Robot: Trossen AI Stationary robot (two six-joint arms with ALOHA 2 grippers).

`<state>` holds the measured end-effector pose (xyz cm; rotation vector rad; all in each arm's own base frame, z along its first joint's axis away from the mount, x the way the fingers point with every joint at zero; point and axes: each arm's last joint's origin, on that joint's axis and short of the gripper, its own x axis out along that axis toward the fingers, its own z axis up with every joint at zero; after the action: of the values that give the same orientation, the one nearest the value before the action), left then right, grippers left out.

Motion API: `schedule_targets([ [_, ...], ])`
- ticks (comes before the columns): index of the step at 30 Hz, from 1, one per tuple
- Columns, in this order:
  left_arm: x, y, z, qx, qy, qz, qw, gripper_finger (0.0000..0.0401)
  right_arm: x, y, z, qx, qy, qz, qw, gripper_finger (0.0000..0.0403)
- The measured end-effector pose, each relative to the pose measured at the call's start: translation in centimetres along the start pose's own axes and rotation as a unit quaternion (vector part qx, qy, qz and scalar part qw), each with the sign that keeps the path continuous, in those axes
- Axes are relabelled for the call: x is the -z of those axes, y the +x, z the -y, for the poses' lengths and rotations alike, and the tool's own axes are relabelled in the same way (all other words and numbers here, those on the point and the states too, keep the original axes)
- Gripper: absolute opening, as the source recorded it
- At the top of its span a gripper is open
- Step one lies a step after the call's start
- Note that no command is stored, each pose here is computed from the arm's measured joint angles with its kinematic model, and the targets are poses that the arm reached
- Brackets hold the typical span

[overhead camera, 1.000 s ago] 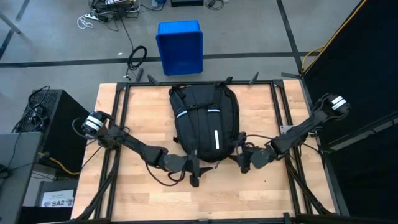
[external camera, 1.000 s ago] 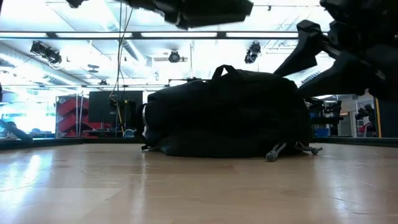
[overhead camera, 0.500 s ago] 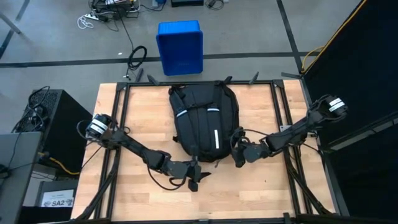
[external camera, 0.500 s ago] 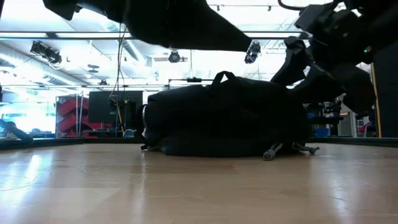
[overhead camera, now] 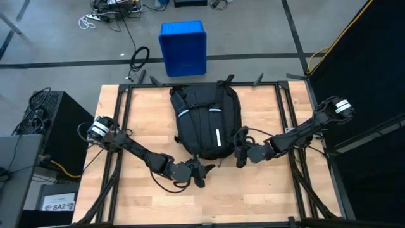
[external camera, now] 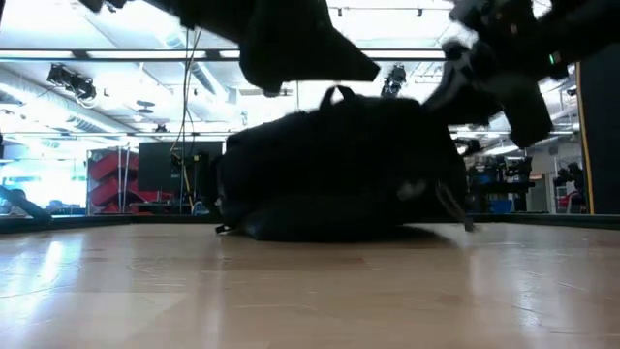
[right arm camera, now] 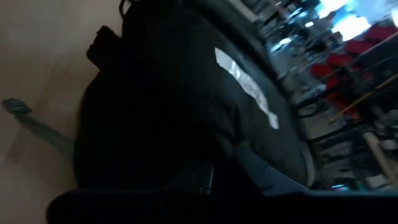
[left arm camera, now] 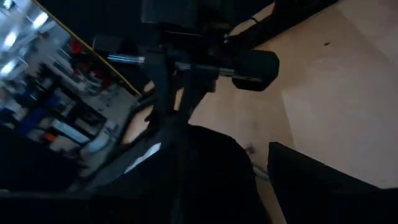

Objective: Unpack backpack
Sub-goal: Open the black backpack

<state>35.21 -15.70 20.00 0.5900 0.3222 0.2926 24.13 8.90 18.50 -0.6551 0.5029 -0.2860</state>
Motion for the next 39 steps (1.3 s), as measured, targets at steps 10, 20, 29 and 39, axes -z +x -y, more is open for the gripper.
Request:
schedule_targets([
  [10,-6.0,-5.1,1.9,-0.103,0.067,-0.002,0.992,0.0209,-6.3,-1.5,2.7,0.043,-0.027,0.029,0.998,0.0001],
  [20,-6.4,-8.0,4.9,-0.067,0.082,0.009,0.994,0.0209,-12.0,-3.1,6.6,0.081,-0.009,0.065,0.995,0.0],
  [29,-4.2,-7.1,5.8,-0.23,0.12,-0.085,0.962,0.0209,-13.8,-3.8,8.3,0.088,-0.006,0.075,0.993,0.0],
  [39,-3.5,-4.1,3.9,-0.263,0.09,-0.11,0.954,0.0206,-13.7,-4.0,8.1,0.087,-0.011,0.072,0.994,0.0],
])
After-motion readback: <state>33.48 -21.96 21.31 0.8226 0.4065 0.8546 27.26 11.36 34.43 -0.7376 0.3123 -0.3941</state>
